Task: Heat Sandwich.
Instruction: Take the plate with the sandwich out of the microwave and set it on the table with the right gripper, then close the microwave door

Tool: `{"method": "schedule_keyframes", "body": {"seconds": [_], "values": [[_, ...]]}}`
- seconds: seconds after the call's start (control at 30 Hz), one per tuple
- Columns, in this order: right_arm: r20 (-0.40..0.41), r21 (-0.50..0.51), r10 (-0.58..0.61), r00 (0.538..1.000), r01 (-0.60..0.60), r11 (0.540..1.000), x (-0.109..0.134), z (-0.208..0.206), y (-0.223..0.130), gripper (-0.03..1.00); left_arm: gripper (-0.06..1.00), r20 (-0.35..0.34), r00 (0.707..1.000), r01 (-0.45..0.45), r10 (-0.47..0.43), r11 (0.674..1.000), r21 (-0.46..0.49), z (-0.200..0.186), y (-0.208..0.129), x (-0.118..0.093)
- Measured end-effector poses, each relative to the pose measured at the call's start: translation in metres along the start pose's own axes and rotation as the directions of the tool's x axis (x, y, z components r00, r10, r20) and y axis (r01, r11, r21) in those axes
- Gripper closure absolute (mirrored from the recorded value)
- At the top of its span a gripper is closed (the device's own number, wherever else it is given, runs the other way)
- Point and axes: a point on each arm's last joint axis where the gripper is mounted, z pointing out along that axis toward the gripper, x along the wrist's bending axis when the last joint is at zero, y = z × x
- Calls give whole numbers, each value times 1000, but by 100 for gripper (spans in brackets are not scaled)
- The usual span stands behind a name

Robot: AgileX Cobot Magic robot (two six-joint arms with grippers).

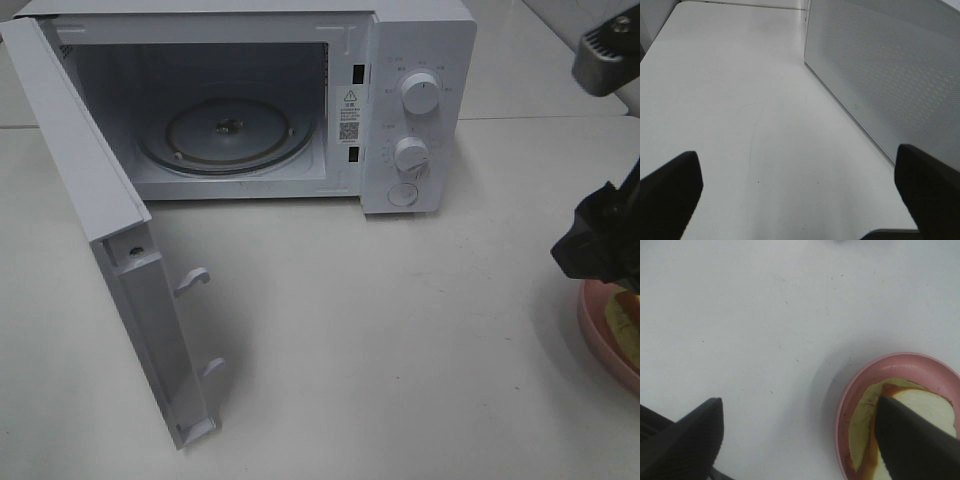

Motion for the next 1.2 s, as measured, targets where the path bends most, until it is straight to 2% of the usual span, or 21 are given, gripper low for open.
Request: {"method": "schedule_keyframes", "body": {"seconds": [0.23,0.63,0.9,1.2], "values": [[-31,-48,10,999,-11,999,-2,-23,-13,18,-4,0,1000,0,0,1000,0,0,0,0],[-28,-109,46,999,-49,993,-9,-53,-38,19,-4,0,1000,0,0,1000,0,0,0,0],[16,-160,219,976,-213,964,-25,-72,-61,20,-4,0,1000,0,0,1000,0,0,0,0],[20,-185,362,932,-352,917,-19,-64,-104,20,-4,0,1000,0,0,1000,0,0,0,0]]}}
